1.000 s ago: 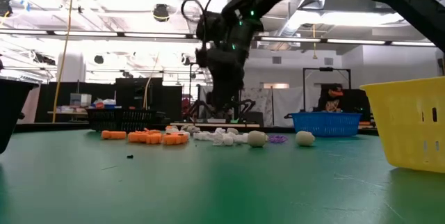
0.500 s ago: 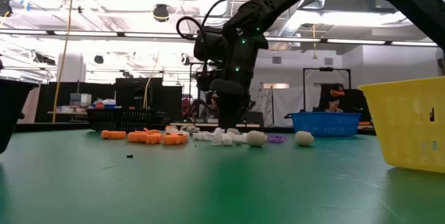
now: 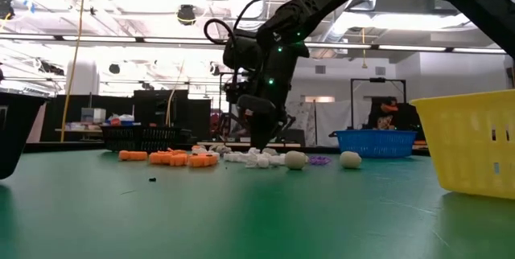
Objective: Sort Halloween decoration
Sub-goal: Put the purple spider toy into the top black basket
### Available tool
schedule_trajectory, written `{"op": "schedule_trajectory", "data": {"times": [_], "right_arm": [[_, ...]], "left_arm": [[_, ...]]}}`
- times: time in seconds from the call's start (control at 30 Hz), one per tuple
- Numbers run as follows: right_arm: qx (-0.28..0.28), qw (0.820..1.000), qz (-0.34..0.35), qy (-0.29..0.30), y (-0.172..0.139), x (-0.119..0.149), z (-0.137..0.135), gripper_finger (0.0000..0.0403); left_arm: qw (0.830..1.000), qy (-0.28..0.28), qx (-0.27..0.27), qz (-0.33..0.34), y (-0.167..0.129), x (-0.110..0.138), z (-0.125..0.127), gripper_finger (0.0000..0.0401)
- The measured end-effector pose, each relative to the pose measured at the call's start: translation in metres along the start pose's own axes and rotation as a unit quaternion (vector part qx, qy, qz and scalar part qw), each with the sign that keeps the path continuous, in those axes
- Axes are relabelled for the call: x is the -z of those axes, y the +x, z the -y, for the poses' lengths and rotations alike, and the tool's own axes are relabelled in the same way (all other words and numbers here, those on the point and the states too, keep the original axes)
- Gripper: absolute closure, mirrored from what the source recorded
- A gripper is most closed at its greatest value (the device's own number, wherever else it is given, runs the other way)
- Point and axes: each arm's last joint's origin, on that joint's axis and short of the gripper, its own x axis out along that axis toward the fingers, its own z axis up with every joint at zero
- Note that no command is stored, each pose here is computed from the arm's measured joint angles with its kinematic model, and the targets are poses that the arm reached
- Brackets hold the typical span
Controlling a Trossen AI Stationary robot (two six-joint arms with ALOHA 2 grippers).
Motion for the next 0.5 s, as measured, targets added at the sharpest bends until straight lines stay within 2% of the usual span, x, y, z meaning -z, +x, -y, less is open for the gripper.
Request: {"op": "schedule_trajectory", "data": {"times": [0.07, 0.3, 0.5], "right_arm": [[-0.001, 1.0, -0.001, -0.001, 0.0, 0.0, 0.0, 0.0388], [-0.002, 1.0, -0.006, 0.002, -0.004, -0.002, 0.0, 0.0385], [0.0, 1.0, 0.021, -0.003, -0.025, -0.02, 0.002, 0.0389]], "left_arm": [[1.0, 0.0, 0.0, 0.0, 0.0, 0.0, 0.0, 0.0248], [1.0, 0.0, 0.0, 0.0, 0.0, 0.0, 0.0, 0.0248], [1.0, 0.0, 0.0, 0.0, 0.0, 0.0, 0.0, 0.0248]]}}
